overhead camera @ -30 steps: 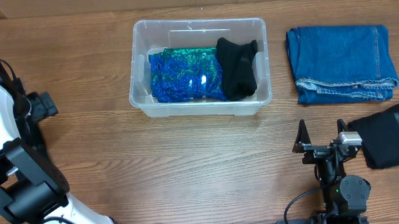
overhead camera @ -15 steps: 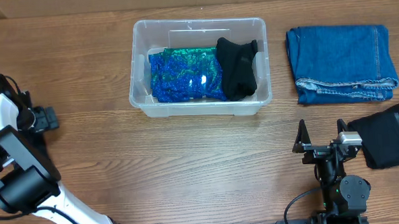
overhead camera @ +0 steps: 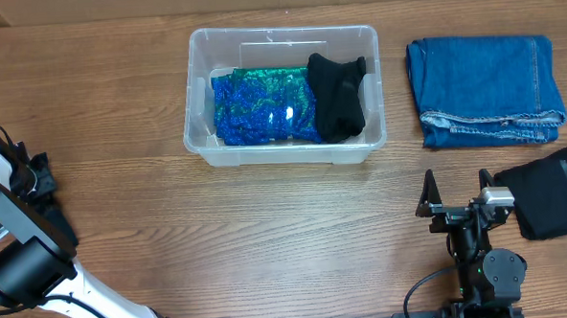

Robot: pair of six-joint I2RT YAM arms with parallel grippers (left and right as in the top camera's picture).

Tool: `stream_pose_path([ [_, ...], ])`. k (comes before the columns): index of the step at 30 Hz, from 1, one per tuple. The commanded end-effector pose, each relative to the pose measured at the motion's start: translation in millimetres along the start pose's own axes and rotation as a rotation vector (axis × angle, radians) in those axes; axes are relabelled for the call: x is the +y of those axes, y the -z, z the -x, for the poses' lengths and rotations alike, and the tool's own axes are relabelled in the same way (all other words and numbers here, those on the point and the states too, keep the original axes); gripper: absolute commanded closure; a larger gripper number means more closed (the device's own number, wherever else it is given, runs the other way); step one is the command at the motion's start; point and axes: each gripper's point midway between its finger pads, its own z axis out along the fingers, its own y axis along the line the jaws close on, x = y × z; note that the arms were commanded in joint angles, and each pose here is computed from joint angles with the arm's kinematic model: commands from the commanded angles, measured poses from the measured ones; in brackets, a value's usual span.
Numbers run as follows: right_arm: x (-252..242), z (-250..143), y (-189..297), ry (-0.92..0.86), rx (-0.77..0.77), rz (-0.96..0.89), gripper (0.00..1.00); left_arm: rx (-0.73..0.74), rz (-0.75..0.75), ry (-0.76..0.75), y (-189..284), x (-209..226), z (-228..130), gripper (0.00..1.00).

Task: Pack container
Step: 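Move the left gripper to the black striped cloth and grasp it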

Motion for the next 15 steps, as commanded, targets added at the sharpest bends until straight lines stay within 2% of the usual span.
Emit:
stream_pose_path([
  [1,-0.6,-1.9,-0.2,-0.006,-0.004,-0.004,0.0,-0.018,-0.242,-0.023,-1.0,-54.4,4.7,0.96],
  [5,-0.6,-1.9,-0.2,-0.006,-0.004,-0.004,0.0,-0.051,-0.371,-0.046,34.1,-90.3,25.5,0.96],
  [6,-0.6,-1.9,-0.2,-0.006,-0.004,-0.004,0.0,-0.081,-0.462,-0.07,65.0,-113.9,40.3,0.96],
  [10,-0.6,-1.8,-0.2,-0.006,-0.004,-0.004,0.0,-0.135,-0.656,-0.128,135.6,-164.7,59.1,0.96],
  [11,-0.6,-1.9,-0.2,-0.006,-0.004,-0.004,0.0,-0.143,-0.728,-0.158,172.6,-187.0,59.8,0.96],
  [15,-0.6,-1.9,-0.2,-0.006,-0.004,-0.004,0.0,-0.181,-0.773,-0.281,241.5,-229.4,50.8,0.96],
])
